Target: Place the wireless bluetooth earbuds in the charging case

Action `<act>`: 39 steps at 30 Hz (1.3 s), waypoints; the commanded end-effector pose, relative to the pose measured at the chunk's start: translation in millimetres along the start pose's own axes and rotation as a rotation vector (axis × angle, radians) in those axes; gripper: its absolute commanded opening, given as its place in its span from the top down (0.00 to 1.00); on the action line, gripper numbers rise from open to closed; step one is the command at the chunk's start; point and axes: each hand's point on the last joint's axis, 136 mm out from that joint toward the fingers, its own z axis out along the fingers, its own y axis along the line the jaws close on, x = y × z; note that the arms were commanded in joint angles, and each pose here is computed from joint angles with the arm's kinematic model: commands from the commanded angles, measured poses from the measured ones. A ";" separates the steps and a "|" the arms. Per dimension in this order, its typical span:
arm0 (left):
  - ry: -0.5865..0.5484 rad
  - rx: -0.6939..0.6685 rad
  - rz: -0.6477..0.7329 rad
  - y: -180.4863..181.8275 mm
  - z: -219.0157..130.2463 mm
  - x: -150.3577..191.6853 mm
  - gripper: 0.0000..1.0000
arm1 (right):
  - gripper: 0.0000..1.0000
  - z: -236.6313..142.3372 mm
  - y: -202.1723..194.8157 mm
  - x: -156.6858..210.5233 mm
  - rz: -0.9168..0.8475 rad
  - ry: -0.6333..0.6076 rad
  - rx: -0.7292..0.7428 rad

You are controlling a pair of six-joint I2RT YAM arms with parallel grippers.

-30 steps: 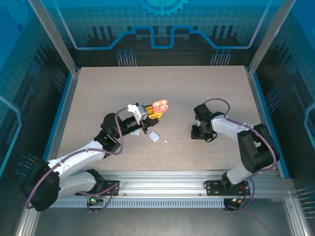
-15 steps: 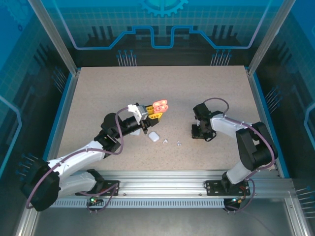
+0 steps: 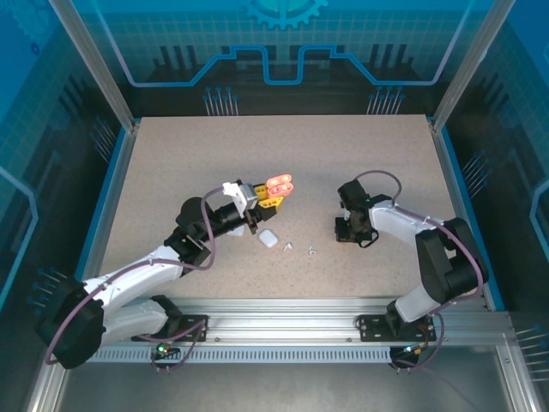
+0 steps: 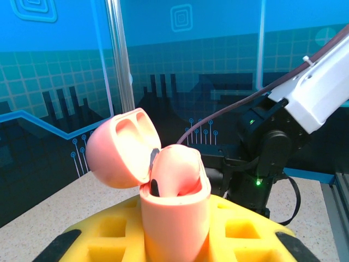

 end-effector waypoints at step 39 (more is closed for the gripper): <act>0.006 -0.022 0.011 4.9 1.3 -0.4 0.88 | 0.49 -11.2 34.6 19.9 -0.028 0.086 -0.045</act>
